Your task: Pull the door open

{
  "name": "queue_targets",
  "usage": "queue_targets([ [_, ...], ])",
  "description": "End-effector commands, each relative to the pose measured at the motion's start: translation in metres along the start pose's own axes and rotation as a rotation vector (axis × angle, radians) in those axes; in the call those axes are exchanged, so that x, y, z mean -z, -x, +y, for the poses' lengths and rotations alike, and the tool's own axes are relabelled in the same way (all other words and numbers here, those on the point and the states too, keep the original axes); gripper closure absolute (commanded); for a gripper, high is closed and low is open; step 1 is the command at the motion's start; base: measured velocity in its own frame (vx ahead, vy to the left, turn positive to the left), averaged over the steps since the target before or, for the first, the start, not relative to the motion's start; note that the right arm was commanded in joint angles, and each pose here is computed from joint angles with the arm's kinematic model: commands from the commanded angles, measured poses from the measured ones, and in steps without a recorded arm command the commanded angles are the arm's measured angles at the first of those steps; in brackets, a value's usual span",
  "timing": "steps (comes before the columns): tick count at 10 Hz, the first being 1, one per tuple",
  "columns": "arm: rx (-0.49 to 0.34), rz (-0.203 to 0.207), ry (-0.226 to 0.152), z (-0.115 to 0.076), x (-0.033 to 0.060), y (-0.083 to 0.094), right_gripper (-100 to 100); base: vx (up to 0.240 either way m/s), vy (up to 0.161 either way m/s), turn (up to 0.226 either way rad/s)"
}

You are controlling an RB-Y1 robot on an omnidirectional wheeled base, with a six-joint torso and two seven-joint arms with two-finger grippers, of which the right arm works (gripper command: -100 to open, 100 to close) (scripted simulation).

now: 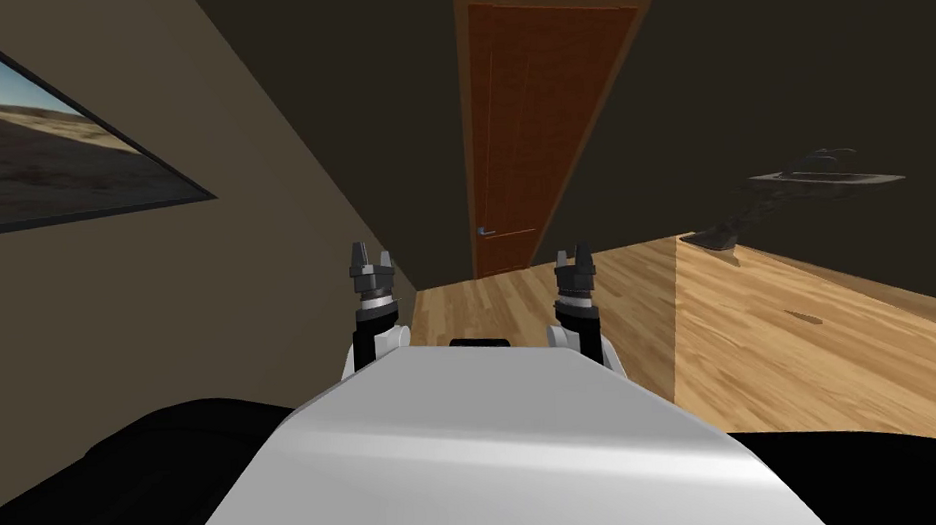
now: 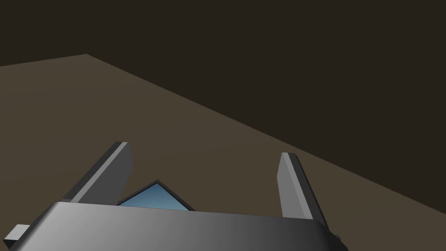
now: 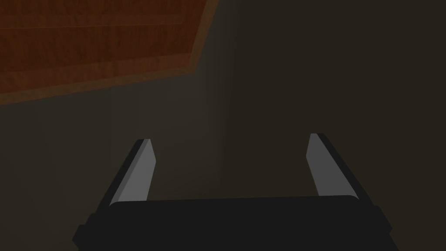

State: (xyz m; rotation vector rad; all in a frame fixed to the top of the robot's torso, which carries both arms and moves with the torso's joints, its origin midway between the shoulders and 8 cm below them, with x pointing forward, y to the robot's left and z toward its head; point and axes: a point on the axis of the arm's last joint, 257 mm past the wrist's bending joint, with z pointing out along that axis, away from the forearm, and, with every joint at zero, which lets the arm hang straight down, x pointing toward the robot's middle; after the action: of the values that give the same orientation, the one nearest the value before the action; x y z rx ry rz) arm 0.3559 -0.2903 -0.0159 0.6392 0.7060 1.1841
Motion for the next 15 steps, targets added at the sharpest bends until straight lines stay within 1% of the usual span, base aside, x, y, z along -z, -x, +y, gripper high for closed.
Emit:
queue_targets([
  [1,0.006,0.006,-0.016,-0.013,0.0009,0.001,-100,0.067,-0.017,0.075],
  [4,0.020,0.016,-0.054,-0.041,0.0049,0.003,-100,0.082,-0.009,0.105],
  [5,0.020,0.016,-0.054,-0.041,0.0049,0.003,-100,0.058,-0.010,0.032],
  [8,0.034,0.023,-0.097,-0.072,0.0101,0.007,-100,0.068,-0.013,0.105],
  [11,0.048,0.025,-0.129,-0.098,0.0132,0.013,-100,0.099,-0.024,0.130],
  [12,0.047,0.025,-0.143,-0.104,0.0165,0.013,-100,0.069,-0.017,0.043],
  [14,0.055,0.024,-0.171,-0.124,0.0202,0.018,-100,0.064,-0.009,0.100],
  [15,0.054,0.024,-0.176,-0.126,0.0215,0.018,-100,0.049,-0.012,0.059],
])
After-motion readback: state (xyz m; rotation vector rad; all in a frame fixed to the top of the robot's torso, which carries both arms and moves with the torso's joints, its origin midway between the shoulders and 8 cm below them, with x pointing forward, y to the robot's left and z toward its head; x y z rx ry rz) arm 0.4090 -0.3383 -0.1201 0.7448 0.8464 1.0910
